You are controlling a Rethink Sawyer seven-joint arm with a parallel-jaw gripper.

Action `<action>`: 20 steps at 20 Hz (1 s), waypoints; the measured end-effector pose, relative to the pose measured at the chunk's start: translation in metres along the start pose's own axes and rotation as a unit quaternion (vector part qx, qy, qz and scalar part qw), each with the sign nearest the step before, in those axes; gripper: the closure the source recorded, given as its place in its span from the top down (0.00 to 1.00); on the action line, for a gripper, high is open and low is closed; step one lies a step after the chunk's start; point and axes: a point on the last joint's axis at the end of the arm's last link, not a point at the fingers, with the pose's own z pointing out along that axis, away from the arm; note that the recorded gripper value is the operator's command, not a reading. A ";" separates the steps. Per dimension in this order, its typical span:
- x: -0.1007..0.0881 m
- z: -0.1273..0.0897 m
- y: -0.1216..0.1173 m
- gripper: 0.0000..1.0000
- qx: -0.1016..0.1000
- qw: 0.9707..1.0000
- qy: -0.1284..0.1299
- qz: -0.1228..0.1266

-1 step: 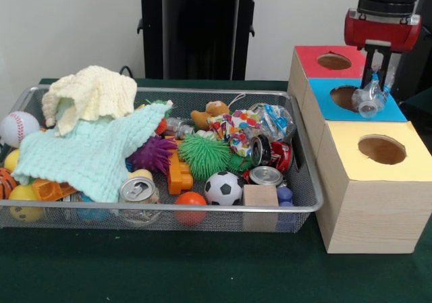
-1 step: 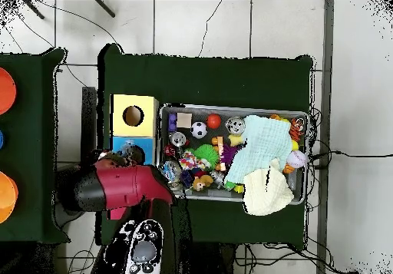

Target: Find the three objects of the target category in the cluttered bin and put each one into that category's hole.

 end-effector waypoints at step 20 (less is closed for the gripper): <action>-0.018 -0.013 -0.031 0.00 -0.006 1.000 0.003 0.027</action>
